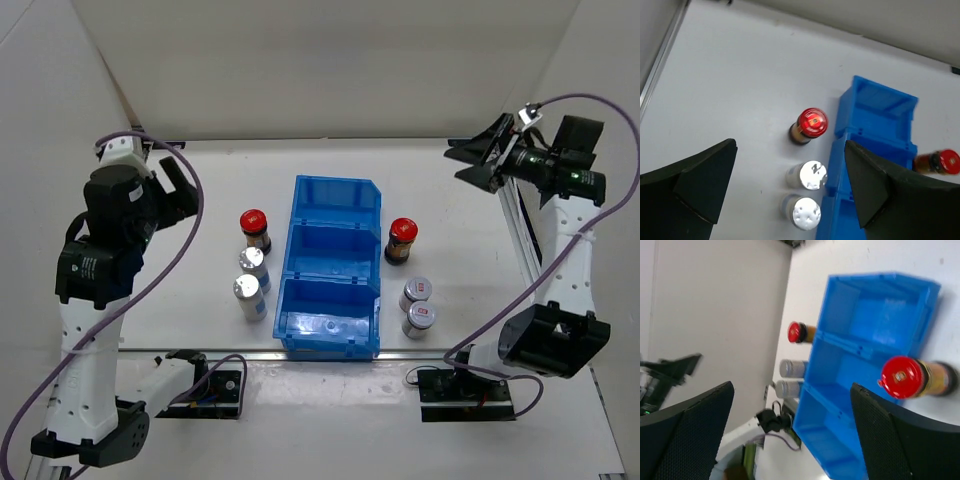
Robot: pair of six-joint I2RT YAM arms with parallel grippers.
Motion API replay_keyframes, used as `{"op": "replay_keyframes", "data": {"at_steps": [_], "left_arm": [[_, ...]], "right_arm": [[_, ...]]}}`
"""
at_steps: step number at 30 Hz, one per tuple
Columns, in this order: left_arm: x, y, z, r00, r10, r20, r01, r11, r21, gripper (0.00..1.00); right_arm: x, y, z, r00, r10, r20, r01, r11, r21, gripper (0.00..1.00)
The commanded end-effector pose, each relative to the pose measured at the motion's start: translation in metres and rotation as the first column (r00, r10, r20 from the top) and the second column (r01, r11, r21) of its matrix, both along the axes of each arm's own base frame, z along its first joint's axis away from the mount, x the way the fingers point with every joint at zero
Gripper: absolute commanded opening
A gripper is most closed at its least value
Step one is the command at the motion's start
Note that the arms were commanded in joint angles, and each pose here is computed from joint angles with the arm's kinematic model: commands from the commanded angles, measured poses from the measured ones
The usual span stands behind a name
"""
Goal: Organize the condiment bottles
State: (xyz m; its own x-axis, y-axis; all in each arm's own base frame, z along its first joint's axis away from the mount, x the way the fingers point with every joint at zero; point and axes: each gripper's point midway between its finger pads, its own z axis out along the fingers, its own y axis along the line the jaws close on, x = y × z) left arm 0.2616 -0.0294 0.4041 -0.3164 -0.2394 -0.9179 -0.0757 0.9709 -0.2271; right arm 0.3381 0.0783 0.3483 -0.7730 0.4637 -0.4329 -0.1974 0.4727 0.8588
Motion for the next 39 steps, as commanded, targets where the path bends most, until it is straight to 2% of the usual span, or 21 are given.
{"op": "replay_keyframes", "data": {"at_steps": [1,2,3,4,6,7,8,9,10,11,12,13,14,15,16,19,24,31,33,36,39], "left_arm": [[-0.036,0.047,-0.047,0.915,0.359,-0.185,-0.373,0.927,-0.047,0.99],[-0.047,0.054,-0.054,0.882,0.422,-0.209,-0.445,0.893,-0.075,0.99],[-0.056,0.055,-0.055,0.868,0.446,-0.219,-0.476,0.873,-0.107,0.99],[-0.058,0.051,-0.059,0.875,0.426,-0.229,-0.459,0.88,-0.118,0.99],[-0.055,0.037,-0.058,0.913,0.345,-0.217,-0.382,0.91,-0.162,0.99],[-0.053,0.033,-0.052,0.928,0.323,-0.187,-0.357,0.914,-0.194,0.99],[-0.052,0.027,-0.051,0.939,0.295,-0.179,-0.33,0.919,-0.216,0.99],[-0.05,0.027,-0.055,0.938,0.295,-0.183,-0.331,0.919,-0.214,0.99],[-0.05,0.025,-0.051,0.943,0.286,-0.168,-0.319,0.92,-0.228,0.99],[-0.05,0.025,-0.051,0.943,0.288,-0.169,-0.323,0.917,-0.236,0.99],[-0.05,0.025,-0.051,0.943,0.288,-0.169,-0.323,0.917,-0.236,0.99],[-0.047,0.023,-0.054,0.943,0.277,-0.182,-0.314,0.922,-0.224,0.99],[-0.045,0.021,-0.056,0.944,0.268,-0.194,-0.309,0.925,-0.224,0.99],[-0.045,0.021,-0.056,0.944,0.268,-0.194,-0.308,0.925,-0.224,0.99],[-0.045,0.019,-0.056,0.946,0.26,-0.196,-0.301,0.926,-0.228,0.99],[-0.04,0.012,-0.057,0.954,0.229,-0.193,-0.273,0.93,-0.247,0.99],[-0.039,0.003,-0.071,0.955,0.178,-0.238,-0.237,0.94,-0.245,0.99],[-0.045,0.001,-0.085,0.946,0.151,-0.287,-0.216,0.953,-0.211,0.99],[-0.047,0.002,-0.092,0.94,0.147,-0.307,-0.211,0.959,-0.188,0.99],[-0.05,-0.009,-0.099,0.945,0.069,-0.32,-0.139,0.969,-0.204,0.99],[-0.054,-0.022,-0.112,0.936,0.0,-0.351,-0.09,0.967,-0.239,0.99]], "right_arm": [[0.002,-0.008,0.04,0.997,-0.082,0.006,0.082,0.996,0.028,1.0],[0.011,-0.02,0.034,0.977,-0.175,-0.119,0.187,0.977,0.099,1.0],[0.024,-0.029,0.062,0.985,-0.172,0.018,0.166,0.969,0.185,1.0],[0.029,-0.037,0.025,0.945,-0.127,-0.303,0.262,0.848,0.461,1.0],[0.036,-0.048,0.011,0.946,-0.121,-0.3,0.302,0.664,0.684,1.0],[0.035,-0.058,0.027,0.964,-0.207,-0.166,0.256,0.561,0.788,1.0],[0.04,-0.059,0.019,0.971,-0.146,-0.189,0.238,0.571,0.786,1.0],[0.031,-0.051,0.031,0.989,-0.098,-0.114,0.15,0.672,0.725,1.0],[0.042,-0.046,0.015,0.957,-0.042,-0.286,0.234,0.692,0.683,1.0],[0.029,-0.038,0.028,0.955,-0.041,-0.293,0.225,0.746,0.627,1.0],[0.024,-0.033,0.056,0.996,-0.088,-0.026,0.091,0.898,0.43,1.0],[0.015,-0.024,0.04,0.962,-0.065,-0.264,0.171,0.899,0.404,1.0],[0.024,-0.023,0.037,0.965,-0.073,-0.251,0.155,0.934,0.323,1.0],[0.019,-0.01,0.082,0.999,-0.037,0.022,0.034,0.992,0.125,1.0],[0.025,-0.014,0.044,0.973,-0.112,-0.2,0.123,0.991,0.043,1.0],[0.027,-0.01,0.049,0.984,-0.156,-0.082,0.126,0.949,-0.29,1.0],[0.011,0.011,-0.017,0.966,-0.153,-0.208,-0.016,0.77,-0.638,1.0],[-0.013,0.068,-0.075,0.944,-0.055,-0.326,-0.237,0.574,-0.784,1.0],[-0.011,0.074,-0.087,0.941,-0.045,-0.337,-0.256,0.557,-0.79,1.0],[-0.015,0.078,-0.108,0.921,-0.057,-0.386,-0.295,0.547,-0.784,0.78],[-0.017,0.074,-0.127,0.897,-0.101,-0.431,-0.318,0.528,-0.787,0.76]]}}
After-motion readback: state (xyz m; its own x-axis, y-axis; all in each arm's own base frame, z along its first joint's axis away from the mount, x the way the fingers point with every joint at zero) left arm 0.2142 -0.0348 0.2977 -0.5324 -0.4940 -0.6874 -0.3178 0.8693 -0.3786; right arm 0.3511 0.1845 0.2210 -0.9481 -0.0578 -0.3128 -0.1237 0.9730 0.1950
